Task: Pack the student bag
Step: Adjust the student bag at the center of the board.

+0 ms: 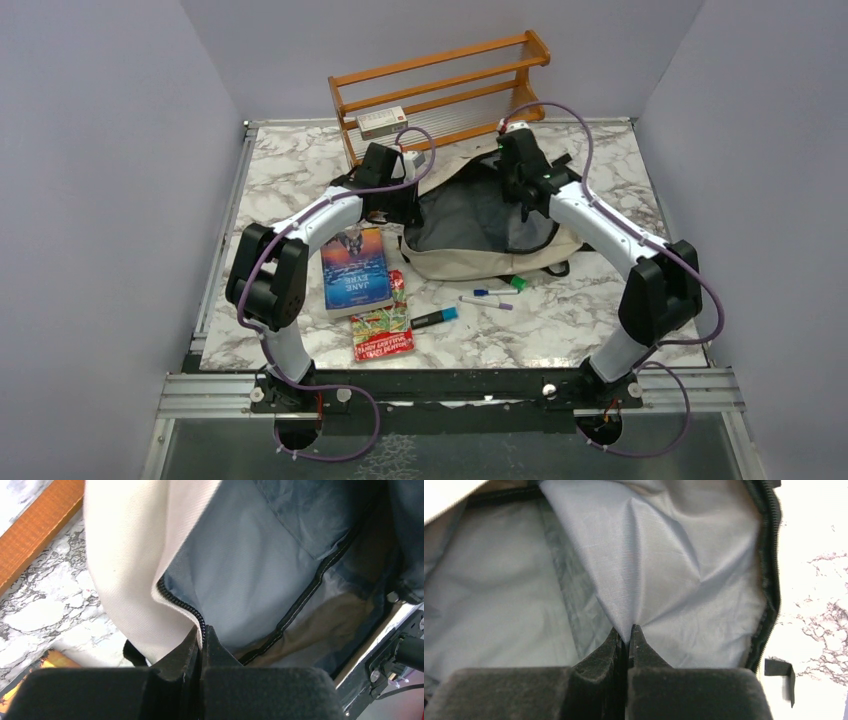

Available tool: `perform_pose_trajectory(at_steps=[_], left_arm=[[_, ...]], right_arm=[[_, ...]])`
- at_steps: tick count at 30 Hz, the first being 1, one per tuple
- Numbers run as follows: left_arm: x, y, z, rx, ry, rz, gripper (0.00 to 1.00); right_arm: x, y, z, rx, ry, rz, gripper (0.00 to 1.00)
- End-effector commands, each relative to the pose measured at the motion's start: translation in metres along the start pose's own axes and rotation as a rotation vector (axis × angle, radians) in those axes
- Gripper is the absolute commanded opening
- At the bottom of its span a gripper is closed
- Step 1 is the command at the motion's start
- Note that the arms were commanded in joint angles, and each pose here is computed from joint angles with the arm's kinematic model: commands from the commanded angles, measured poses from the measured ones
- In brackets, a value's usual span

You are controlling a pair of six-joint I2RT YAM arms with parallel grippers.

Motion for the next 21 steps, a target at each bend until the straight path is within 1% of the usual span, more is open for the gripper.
perform_pose_trajectory(at_steps=[1,4,9,12,14,17,19,21], left_arm=[[-0.007,0.008,0.001,-0.01,-0.005,-0.046,0.0],[-0.008,0.009,0.004,-0.018,0.005,-0.051,0.0],[-0.013,0.012,0.0,0.022,-0.004,-0.061,0.01],[-0.018,0.018,-0.004,0.028,-0.021,-0.085,0.11],[-0.02,0.025,-0.007,0.022,-0.026,-0.115,0.26],[-0.025,0.039,-0.011,0.0,-0.023,-0.167,0.41],[-0.029,0.052,-0.015,-0.025,-0.017,-0.214,0.49],[-0.03,0.066,-0.015,-0.065,0.003,-0.265,0.54]], right_arm=[[-0.016,0.015,-0.038,-0.069,-0.142,-0.068,0.01],[-0.014,0.016,-0.051,-0.114,-0.189,-0.078,0.01],[-0.012,0.015,-0.037,-0.238,-0.189,-0.07,0.01],[-0.008,0.009,-0.031,-0.269,-0.196,-0.051,0.01],[-0.004,0.005,-0.028,-0.279,-0.203,-0.034,0.01],[0.004,0.0,-0.024,-0.284,-0.211,-0.008,0.01],[0.012,-0.005,-0.021,-0.282,-0.215,0.017,0.01],[0.02,-0.009,-0.018,-0.288,-0.22,0.047,0.03]])
Point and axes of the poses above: each gripper's point midway between its finger pads, its own y axis back along the fingers, its own z axis along the line the jaws close on, x = y × z, the point moved 7 cm from there along y, back along the fingers, and after that the axes turned 6 degrees about y, right-handed, at the moved point
